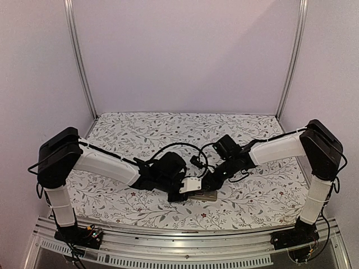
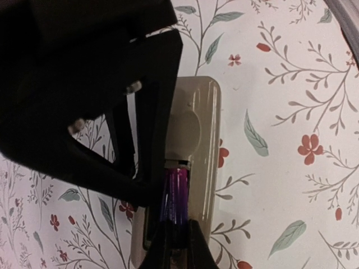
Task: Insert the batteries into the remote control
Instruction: Place the battery in the battery compartment.
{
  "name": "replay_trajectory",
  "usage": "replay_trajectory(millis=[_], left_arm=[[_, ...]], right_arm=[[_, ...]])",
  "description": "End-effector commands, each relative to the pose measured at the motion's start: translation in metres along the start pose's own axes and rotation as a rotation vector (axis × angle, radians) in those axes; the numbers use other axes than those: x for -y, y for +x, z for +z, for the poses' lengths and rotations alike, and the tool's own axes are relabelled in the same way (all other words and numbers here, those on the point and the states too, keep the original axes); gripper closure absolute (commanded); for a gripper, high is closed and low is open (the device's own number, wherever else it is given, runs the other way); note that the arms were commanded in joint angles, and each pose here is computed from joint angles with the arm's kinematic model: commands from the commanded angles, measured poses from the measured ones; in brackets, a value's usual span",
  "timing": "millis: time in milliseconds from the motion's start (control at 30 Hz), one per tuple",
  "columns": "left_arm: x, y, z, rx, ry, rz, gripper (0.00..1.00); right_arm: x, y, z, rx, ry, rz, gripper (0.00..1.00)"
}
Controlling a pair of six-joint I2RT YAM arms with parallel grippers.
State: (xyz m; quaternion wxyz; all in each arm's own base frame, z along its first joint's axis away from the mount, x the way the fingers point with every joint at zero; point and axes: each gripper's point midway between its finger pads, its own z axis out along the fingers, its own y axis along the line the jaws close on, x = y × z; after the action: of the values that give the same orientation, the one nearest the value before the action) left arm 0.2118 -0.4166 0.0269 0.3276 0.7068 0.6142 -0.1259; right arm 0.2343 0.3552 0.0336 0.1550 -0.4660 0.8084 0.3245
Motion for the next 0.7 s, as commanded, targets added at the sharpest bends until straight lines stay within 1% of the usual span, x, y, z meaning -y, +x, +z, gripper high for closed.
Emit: replay_trajectory(millis=[0,167,267,367,500,667], left_arm=[[0.041,0.096,0.018,-0.318,0.115,-0.044,1.0],[0.046,0.101,0.016,-0.341,0.126,-0.051,1.0],[0.049,0.106,0.015,-0.368,0.129,-0.051,1.0],[0.053,0.107,0.016,-0.37,0.143,-0.064,1.0],[0.054,0.106,0.018,-0.368,0.142,-0.069,1.0],[0.052,0.105,0.018,-0.367,0.132,-0.067,1.0]], right_arm=[[-0.002,-0.019,-0.025,0.057,0.079,0.158,0.76],[-0.003,-0.038,-0.05,0.129,0.13,0.28,0.74],[-0.001,-0.039,-0.063,0.156,0.177,0.372,0.74],[-0.001,-0.028,-0.062,0.146,0.185,0.497,0.77],[-0.009,-0.012,-0.049,0.113,0.175,0.583,0.79],[-0.024,-0.009,-0.026,0.083,0.112,0.614,0.93]])
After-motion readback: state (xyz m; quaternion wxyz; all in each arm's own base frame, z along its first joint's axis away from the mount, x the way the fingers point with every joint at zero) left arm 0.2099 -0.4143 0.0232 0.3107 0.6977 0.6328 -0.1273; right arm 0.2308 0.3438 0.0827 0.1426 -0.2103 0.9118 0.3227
